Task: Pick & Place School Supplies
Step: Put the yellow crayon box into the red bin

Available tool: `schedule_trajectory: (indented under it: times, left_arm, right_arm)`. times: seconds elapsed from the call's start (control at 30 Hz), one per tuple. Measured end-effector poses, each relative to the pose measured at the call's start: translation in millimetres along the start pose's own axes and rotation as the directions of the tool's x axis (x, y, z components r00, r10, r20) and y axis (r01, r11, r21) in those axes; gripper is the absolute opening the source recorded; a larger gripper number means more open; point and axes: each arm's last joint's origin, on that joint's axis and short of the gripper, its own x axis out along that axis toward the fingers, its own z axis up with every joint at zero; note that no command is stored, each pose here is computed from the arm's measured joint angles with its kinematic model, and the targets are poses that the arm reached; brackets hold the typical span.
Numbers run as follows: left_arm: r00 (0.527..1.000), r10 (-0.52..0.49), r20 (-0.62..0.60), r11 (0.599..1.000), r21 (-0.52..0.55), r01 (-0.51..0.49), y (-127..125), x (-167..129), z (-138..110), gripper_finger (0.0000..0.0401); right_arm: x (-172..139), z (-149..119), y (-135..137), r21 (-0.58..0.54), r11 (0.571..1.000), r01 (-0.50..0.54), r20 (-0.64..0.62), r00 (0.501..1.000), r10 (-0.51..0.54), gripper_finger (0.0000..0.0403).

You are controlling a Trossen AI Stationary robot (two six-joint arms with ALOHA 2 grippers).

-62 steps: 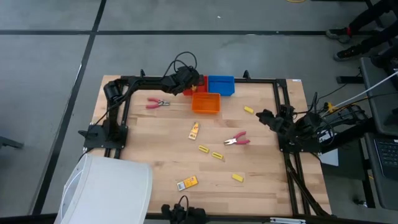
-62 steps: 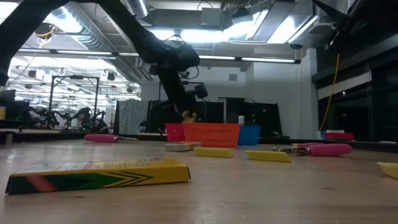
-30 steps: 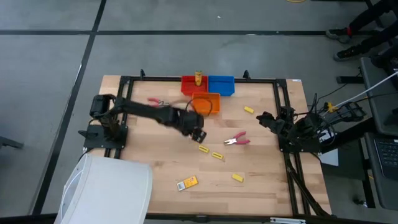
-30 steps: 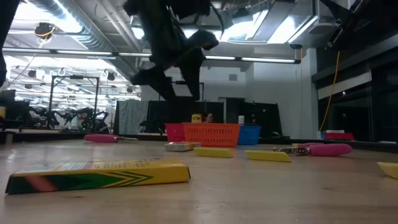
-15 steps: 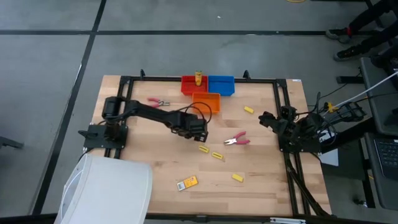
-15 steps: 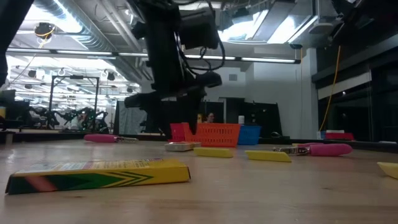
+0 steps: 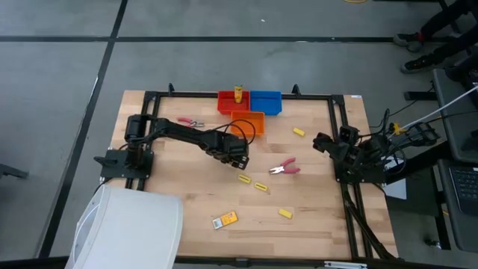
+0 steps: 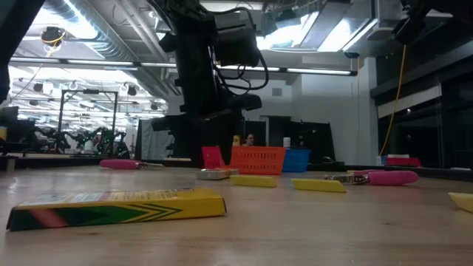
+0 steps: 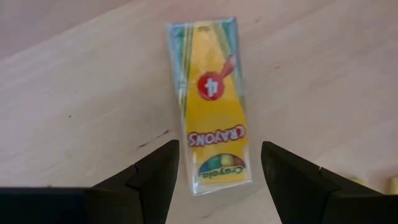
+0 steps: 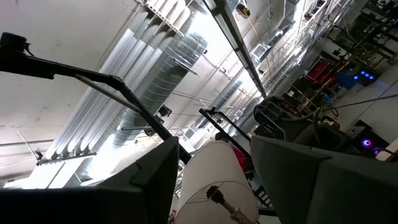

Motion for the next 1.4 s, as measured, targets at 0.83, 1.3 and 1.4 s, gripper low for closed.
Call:
schedule_trajectory:
  times: [0.83, 1.3, 1.4]
  left_arm:
    - [0.998, -0.005, -0.065, 0.989, -0.148, -0.004, -2.8, 29.0, -2.7, 0.0224]
    - [0.998, 0.025, -0.054, 0.987, -0.156, -0.033, -3.7, 26.9, -2.3, 0.0223]
    - [0.998, 0.041, -0.039, 0.990, -0.134, -0.046, -7.2, 22.3, 0.0, 0.0218]
  right_arm:
    - [0.0, -1.3, 0.4, 0.035, 0.999, -0.024, -0.033, 0.999, 0.025, 0.0205]
    - [0.0, -1.6, 0.7, 0.043, 0.999, -0.034, -0.042, 0.998, 0.036, 0.0205]
    - [0.0, -1.6, 0.7, 0.043, 0.999, -0.034, -0.042, 0.998, 0.036, 0.0205]
